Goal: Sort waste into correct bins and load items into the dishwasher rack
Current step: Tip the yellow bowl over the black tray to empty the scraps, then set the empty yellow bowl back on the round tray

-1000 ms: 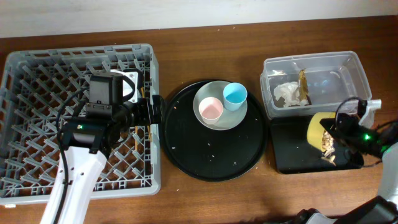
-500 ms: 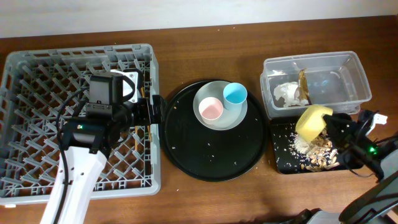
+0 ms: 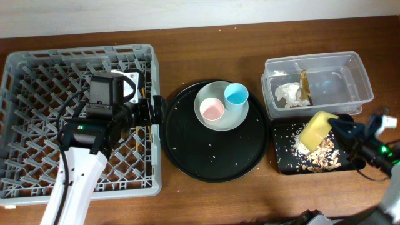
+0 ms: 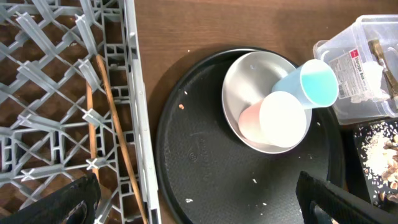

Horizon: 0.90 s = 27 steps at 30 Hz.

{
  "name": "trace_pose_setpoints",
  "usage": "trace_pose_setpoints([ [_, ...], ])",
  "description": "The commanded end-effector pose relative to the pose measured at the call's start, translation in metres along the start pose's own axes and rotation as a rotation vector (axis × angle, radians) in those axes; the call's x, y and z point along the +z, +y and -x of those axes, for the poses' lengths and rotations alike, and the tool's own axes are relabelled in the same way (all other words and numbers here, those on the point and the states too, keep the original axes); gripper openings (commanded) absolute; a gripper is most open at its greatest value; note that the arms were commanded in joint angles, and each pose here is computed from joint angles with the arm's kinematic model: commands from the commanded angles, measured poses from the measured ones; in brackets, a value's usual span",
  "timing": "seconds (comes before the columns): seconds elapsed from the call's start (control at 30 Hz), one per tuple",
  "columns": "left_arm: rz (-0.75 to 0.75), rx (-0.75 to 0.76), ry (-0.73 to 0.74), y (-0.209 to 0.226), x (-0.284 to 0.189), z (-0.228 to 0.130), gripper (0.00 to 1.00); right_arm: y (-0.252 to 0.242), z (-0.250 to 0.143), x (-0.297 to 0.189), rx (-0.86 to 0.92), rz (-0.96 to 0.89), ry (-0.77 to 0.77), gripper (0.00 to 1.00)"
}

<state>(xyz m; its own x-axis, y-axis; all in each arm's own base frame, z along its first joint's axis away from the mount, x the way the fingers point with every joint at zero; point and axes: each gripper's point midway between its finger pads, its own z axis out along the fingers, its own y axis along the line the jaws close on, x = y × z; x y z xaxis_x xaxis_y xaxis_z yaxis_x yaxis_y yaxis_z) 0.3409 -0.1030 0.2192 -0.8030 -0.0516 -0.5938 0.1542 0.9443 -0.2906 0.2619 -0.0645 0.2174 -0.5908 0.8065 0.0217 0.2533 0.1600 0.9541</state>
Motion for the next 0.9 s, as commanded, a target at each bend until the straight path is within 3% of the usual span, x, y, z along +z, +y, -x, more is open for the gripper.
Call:
trace_pose_setpoints([
  [0.0, -0.013, -0.007, -0.007, -0.003, -0.002, 0.002, 0.99, 0.039, -0.041, 0.015, -0.401, -0.261, 0.059, 0.04],
  [0.1, -0.013, -0.007, -0.007, -0.003, -0.002, 0.002, 0.99, 0.036, -0.106, 0.047, -0.645, -0.475, 0.198, 0.04],
  [0.2, -0.013, -0.007, -0.006, -0.003, -0.002, 0.002, 0.99, 0.018, -0.181, 0.095, -0.856, -0.543, 0.460, 0.04],
  [0.33, -0.013, -0.007, -0.007, -0.003, -0.002, 0.002, 0.99, -0.026, -0.264, 0.162, -1.015, -0.555, 0.767, 0.05],
  [0.43, -0.013, -0.007, -0.007, -0.003, -0.002, 0.002, 0.99, -0.062, -0.297, 0.197, -1.056, -0.570, 0.868, 0.09],
  [0.47, -0.013, -0.007, -0.007, -0.003, -0.002, 0.002, 0.99, -0.070, -0.299, 0.203, -1.056, -0.579, 0.878, 0.10],
  [0.5, -0.013, -0.007, -0.006, -0.003, -0.002, 0.002, 0.99, -0.070, -0.299, 0.207, -1.059, -0.573, 0.873, 0.20],
  [0.57, -0.013, -0.007, -0.007, -0.003, -0.002, 0.002, 0.99, -0.055, -0.294, 0.211, -1.074, -0.537, 0.842, 0.52],
  [0.6, -0.013, -0.007, -0.007, -0.003, -0.002, 0.002, 0.99, -0.039, -0.287, 0.211, -1.071, -0.517, 0.809, 0.53],
  [0.67, -0.013, -0.007, -0.006, -0.003, -0.002, 0.002, 0.99, 0.000, -0.252, 0.199, -1.080, -0.517, 0.702, 0.56],
  [0.77, -0.013, -0.007, -0.006, -0.003, -0.002, 0.002, 0.99, -0.007, -0.136, 0.133, -0.982, -0.873, 0.420, 0.66],
  [0.8, -0.013, -0.007, -0.007, -0.003, -0.002, 0.002, 0.99, -0.011, -0.120, 0.124, -0.929, -0.909, 0.393, 0.80],
  [0.83, -0.013, -0.007, -0.007, -0.003, -0.002, 0.002, 0.99, -0.014, -0.106, 0.118, -0.888, -0.933, 0.366, 1.00],
  [0.87, -0.017, -0.011, -0.007, -0.004, -0.002, 0.002, 0.99, -0.015, -0.096, 0.114, -0.859, -0.946, 0.340, 0.99],
])
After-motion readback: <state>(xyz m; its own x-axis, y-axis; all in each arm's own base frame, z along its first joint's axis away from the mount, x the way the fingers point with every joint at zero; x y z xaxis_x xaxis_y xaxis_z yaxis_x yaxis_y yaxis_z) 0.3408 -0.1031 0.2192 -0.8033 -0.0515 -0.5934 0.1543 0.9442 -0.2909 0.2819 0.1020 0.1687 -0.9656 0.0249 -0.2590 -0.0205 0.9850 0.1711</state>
